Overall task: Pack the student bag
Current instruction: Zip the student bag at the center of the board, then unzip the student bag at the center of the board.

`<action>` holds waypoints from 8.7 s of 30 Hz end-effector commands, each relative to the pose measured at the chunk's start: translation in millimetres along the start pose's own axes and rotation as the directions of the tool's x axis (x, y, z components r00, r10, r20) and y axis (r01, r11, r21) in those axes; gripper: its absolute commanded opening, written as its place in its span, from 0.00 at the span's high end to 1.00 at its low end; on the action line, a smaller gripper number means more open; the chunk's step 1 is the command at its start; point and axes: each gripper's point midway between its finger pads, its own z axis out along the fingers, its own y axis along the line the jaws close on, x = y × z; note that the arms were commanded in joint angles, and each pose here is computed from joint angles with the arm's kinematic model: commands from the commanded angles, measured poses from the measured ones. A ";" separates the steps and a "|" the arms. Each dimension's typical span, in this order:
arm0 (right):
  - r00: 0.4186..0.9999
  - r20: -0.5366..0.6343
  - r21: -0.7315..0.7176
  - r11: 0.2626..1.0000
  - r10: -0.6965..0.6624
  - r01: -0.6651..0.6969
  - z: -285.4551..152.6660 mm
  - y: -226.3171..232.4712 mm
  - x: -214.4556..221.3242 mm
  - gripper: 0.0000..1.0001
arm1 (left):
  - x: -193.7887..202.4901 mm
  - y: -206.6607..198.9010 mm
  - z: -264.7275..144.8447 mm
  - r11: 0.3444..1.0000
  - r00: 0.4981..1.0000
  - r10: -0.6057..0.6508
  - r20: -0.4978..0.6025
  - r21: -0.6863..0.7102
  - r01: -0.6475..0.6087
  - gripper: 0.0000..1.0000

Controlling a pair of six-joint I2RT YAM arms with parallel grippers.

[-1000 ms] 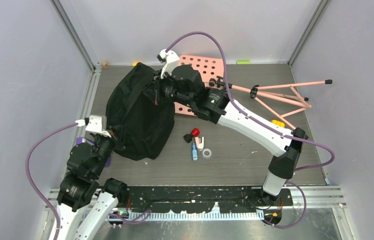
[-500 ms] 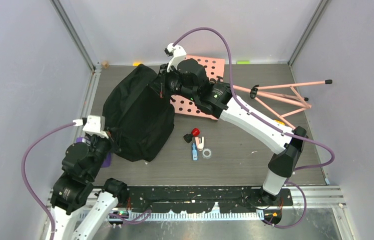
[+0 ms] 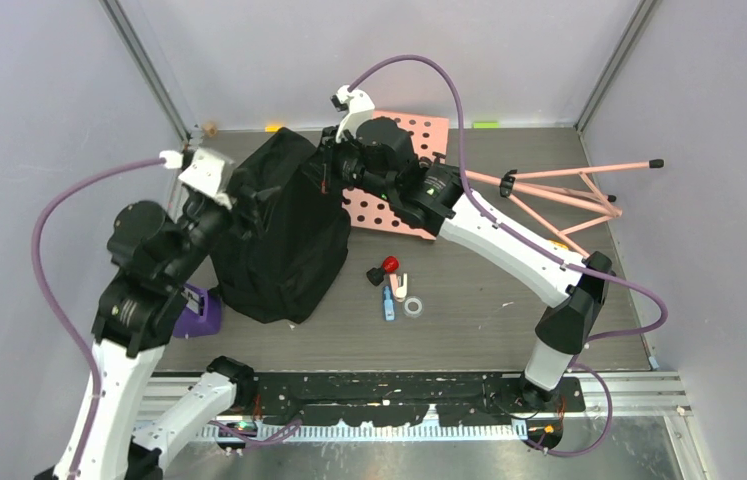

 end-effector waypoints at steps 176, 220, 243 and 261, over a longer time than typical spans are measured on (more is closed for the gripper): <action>0.985 -0.099 -0.114 0.985 -0.140 0.129 -76.4 -6.9 200.5 0.37 | 43.2 -0.3 -59.5 0.995 0.997 -0.079 -0.011 -0.069 0.078 0.10; 0.990 -0.038 0.100 0.986 -0.132 0.135 -6.8 3.6 277.7 1.00 | 92.1 -1.3 -67.8 0.996 0.991 -0.052 -0.122 -0.078 0.043 1.00; 0.993 0.004 0.349 0.931 -0.117 0.108 -7.1 -95.3 242.2 1.00 | 85.6 15.0 -71.2 0.988 0.995 -0.003 -0.100 -0.153 -0.012 1.00; 0.994 0.024 0.495 0.865 -0.107 0.081 -2.2 -193.3 202.1 1.00 | 87.4 17.8 -66.9 0.987 0.993 0.026 -0.118 -0.156 -0.044 1.00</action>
